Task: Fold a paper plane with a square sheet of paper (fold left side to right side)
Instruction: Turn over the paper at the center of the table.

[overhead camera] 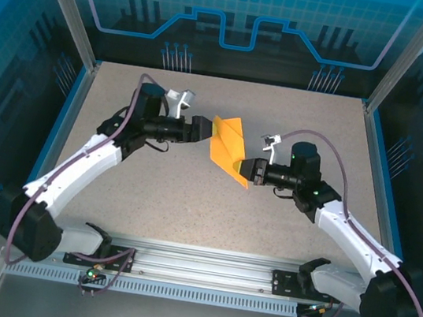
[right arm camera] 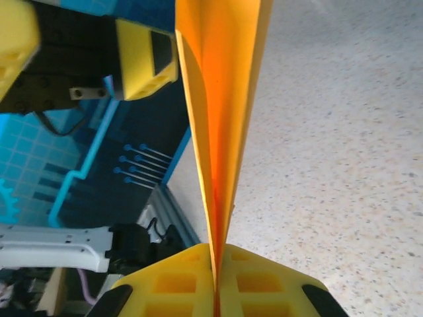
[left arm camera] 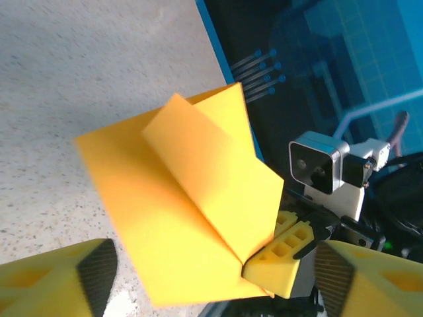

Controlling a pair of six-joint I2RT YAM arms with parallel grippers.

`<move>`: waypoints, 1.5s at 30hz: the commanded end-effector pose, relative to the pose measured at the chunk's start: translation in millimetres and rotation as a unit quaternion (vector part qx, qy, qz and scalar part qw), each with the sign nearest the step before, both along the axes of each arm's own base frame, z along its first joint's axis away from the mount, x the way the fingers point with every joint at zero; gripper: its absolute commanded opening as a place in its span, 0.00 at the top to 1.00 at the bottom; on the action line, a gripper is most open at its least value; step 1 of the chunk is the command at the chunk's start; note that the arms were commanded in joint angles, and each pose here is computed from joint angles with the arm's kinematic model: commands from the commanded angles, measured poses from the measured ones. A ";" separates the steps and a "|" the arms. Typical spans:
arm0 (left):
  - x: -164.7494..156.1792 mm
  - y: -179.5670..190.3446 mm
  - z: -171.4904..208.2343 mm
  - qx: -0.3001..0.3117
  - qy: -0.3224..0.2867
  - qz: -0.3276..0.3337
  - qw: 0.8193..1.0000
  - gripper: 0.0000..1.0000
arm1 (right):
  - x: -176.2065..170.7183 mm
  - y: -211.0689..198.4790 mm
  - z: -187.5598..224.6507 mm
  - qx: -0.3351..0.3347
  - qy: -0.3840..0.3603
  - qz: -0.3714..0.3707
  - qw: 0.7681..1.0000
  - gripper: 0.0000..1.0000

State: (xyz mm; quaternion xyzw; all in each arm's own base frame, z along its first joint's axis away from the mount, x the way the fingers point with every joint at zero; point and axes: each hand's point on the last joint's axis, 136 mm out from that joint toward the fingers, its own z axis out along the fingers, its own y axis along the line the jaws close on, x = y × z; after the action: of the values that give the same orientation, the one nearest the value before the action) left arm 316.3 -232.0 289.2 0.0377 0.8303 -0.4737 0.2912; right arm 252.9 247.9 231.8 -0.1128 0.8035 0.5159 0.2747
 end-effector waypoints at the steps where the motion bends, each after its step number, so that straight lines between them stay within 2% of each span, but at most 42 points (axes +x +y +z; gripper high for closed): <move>1: -4.5 27.9 -7.8 0.039 -0.013 0.053 0.998 0.11 | -8.0 -12.1 -22.2 -0.127 -0.016 -0.006 0.992 0.94; 4: -8.8 46.8 -6.1 0.058 -0.027 0.092 0.994 0.06 | -7.0 -16.3 -29.8 -0.244 -0.044 -0.010 0.969 0.94; 6: -11.6 57.7 -3.5 0.069 -0.036 0.115 0.990 0.04 | -5.3 -18.3 -36.9 -0.340 -0.070 -0.008 0.938 0.95; 8: -15.0 67.1 0.6 0.080 -0.047 0.133 0.987 0.02 | -0.3 -22.4 -44.1 -0.446 -0.099 -0.009 0.890 0.95; 10: -18.4 77.3 4.1 0.093 -0.057 0.154 0.982 0.01 | 8.8 -26.9 -51.4 -0.560 -0.124 -0.015 0.819 0.95; 13: -22.9 88.2 8.7 0.105 -0.069 0.175 0.977 0.01 | 20.6 -28.2 -62.5 -0.684 -0.144 -0.020 0.714 0.96; 16: -27.1 96.1 13.0 0.111 -0.077 0.190 0.972 0.01 | 29.8 -23.1 -71.0 -0.760 -0.159 -0.017 0.630 0.96; 19: -30.3 102.1 14.6 0.117 -0.084 0.200 0.969 0.01 | 34.8 -15.6 -85.9 -0.802 -0.167 -0.007 0.573 0.97; 25: -33.5 106.5 14.6 0.124 -0.087 0.205 0.967 0.01 | 35.4 -12.3 -119.2 -0.845 -0.164 0.025 0.509 0.97; 28: -33.4 107.0 13.4 0.124 -0.085 0.205 0.967 0.01 | 28.0 -7.2 -141.3 -0.851 -0.158 0.066 0.497 0.96; 31: -33.1 105.5 11.8 0.123 -0.081 0.202 0.968 0.01 | 17.6 -0.6 -163.7 -0.845 -0.146 0.105 0.504 0.94; 35: -31.9 100.8 8.0 0.121 -0.071 0.191 0.971 0.01 | 2.8 6.8 -186.4 -0.818 -0.117 0.146 0.544 0.87; 38: -30.4 96.2 1.5 0.120 -0.056 0.181 0.975 0.01 | -7.2 10.9 -195.2 -0.797 -0.096 0.166 0.572 0.77; 45: -25.9 89.4 -12.3 0.119 -0.025 0.169 0.978 0.01 | -22.3 17.5 -194.1 -0.748 -0.068 0.172 0.637 0.59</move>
State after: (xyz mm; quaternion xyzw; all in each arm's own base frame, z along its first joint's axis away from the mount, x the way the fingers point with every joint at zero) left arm 292.8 -140.5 281.7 -0.0563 0.8632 -0.3051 0.3982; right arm 238.4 255.4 25.3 -0.4607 0.8371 -0.2912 0.0480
